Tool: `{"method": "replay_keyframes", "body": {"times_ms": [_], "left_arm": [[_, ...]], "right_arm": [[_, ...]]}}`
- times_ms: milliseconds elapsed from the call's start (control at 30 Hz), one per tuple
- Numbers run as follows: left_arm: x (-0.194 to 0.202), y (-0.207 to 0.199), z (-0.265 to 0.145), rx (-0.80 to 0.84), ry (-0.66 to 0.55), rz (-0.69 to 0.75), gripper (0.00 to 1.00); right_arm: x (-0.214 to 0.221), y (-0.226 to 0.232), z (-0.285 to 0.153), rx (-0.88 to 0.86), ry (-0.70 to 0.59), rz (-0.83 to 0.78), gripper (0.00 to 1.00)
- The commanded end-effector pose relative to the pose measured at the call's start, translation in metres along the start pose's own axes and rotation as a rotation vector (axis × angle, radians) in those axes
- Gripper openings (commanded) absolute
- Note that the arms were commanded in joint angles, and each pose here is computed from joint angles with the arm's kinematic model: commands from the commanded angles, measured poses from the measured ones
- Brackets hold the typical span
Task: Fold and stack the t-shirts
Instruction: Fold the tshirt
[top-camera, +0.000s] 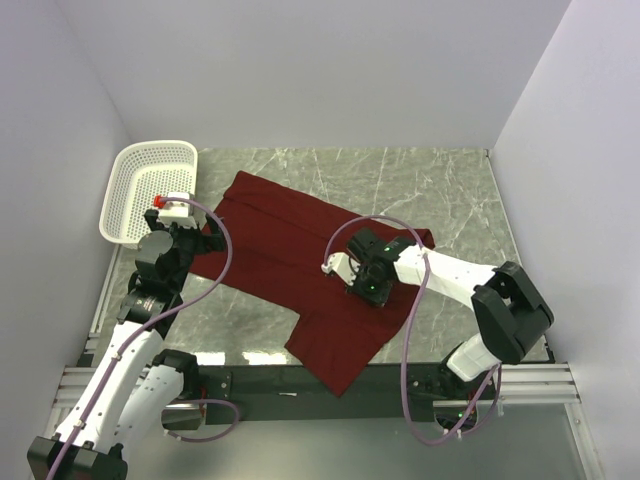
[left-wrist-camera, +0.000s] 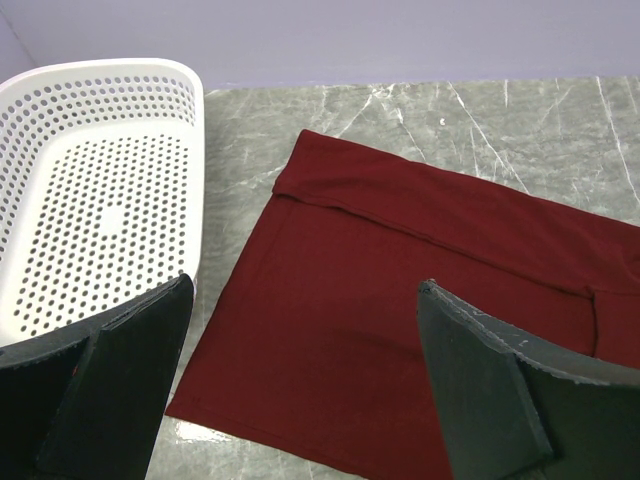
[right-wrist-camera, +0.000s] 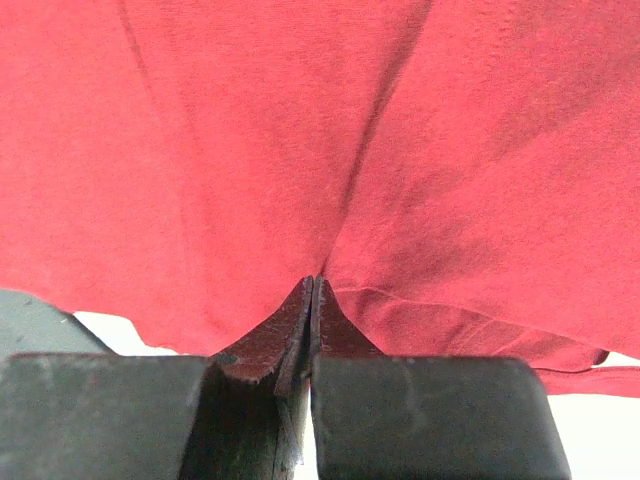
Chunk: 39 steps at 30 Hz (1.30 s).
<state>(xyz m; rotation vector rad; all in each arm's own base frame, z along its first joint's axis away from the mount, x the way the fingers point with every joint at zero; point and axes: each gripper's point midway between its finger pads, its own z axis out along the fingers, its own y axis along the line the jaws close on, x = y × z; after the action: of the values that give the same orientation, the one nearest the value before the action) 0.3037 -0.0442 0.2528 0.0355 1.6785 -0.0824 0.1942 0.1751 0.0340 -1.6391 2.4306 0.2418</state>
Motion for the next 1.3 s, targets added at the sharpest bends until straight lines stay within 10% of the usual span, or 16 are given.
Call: {"method": "replay_keyframes", "body": {"times_ms": [0,200,433,800,1267], "left_arm": [[-0.005,-0.004,-0.002,0.020,-0.026,-0.020,0.99],[-0.005,-0.003,-0.002,0.020,-0.024,-0.020,1.00],[-0.005,-0.004,-0.002,0.021,-0.024,-0.020,0.99],[-0.004,-0.005,-0.001,0.026,-0.020,-0.017,0.99],[0.029,-0.073,0.084,0.276,0.341,-0.200,0.96]], "right_arm": [[-0.019,0.007,-0.020,-0.024,-0.076,-0.034,0.02],[-0.026,0.015,-0.026,-0.068,-0.111,-0.051,0.02],[-0.018,0.000,-0.014,0.015,-0.077,-0.019,0.38],[-0.027,-0.058,-0.040,0.018,-0.244,0.243,0.42],[0.068,-0.227,-0.079,0.048,-0.562,1.094,0.55]]}}
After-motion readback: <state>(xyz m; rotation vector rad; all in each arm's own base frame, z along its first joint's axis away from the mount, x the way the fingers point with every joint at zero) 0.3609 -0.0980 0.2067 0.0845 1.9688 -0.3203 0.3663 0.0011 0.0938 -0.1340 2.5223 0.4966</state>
